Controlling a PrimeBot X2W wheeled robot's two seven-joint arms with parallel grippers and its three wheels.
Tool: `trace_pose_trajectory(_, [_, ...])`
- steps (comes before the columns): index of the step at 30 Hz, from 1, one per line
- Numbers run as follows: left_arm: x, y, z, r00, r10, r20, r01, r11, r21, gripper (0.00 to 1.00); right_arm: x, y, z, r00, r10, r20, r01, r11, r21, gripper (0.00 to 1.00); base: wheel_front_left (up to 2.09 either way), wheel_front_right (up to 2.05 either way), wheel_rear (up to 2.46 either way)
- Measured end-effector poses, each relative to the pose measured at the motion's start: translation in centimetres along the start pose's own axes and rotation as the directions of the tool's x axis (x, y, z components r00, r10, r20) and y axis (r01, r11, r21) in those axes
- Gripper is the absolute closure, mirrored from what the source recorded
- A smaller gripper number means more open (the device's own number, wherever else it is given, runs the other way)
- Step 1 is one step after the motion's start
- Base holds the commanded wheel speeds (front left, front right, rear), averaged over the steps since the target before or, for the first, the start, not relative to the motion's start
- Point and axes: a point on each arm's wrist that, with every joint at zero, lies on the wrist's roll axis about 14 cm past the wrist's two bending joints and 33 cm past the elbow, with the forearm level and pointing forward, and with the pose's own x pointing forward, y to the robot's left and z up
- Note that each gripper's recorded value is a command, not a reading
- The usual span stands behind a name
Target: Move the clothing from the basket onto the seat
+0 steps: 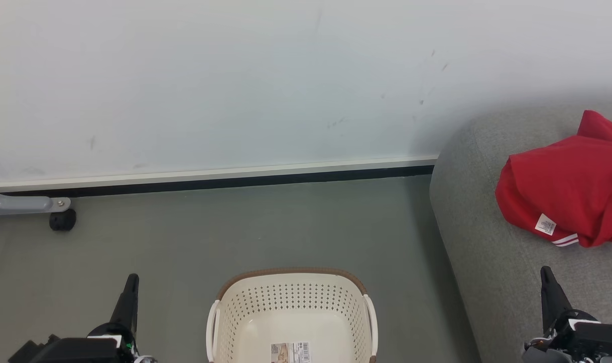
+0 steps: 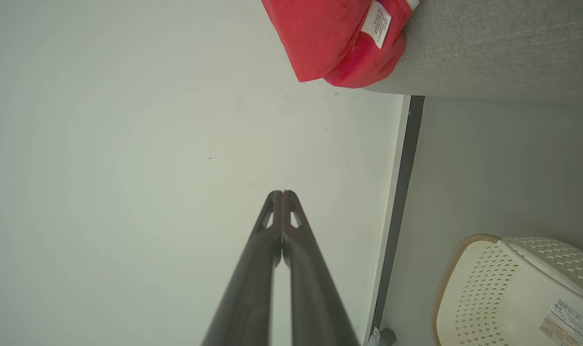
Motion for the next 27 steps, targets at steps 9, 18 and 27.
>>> trace_pose_trajectory(9, [0.0, 0.0, -0.01, 1.0, 0.0, 0.0, 0.0, 1.0, 0.0, 1.0, 0.0, 0.01, 0.0, 1.0, 0.0, 0.0, 0.0, 1.0, 0.0, 1.0, 0.0, 0.0, 0.0])
trace_pose_trajectory(18, [0.0, 0.0, 0.0, 1.0, 0.0, 0.0, 0.0, 1.0, 0.0, 1.0, 0.0, 0.01, 0.0, 1.0, 0.0, 0.0, 0.0, 1.0, 0.0, 1.0, 0.0, 0.0, 0.0])
trace_pose_trajectory(27, [0.0, 0.0, 0.0, 1.0, 0.0, 0.0, 0.0, 1.0, 0.0, 1.0, 0.0, 0.02, 0.0, 1.0, 0.0, 0.0, 0.0, 1.0, 0.0, 1.0, 0.0, 0.0, 0.0])
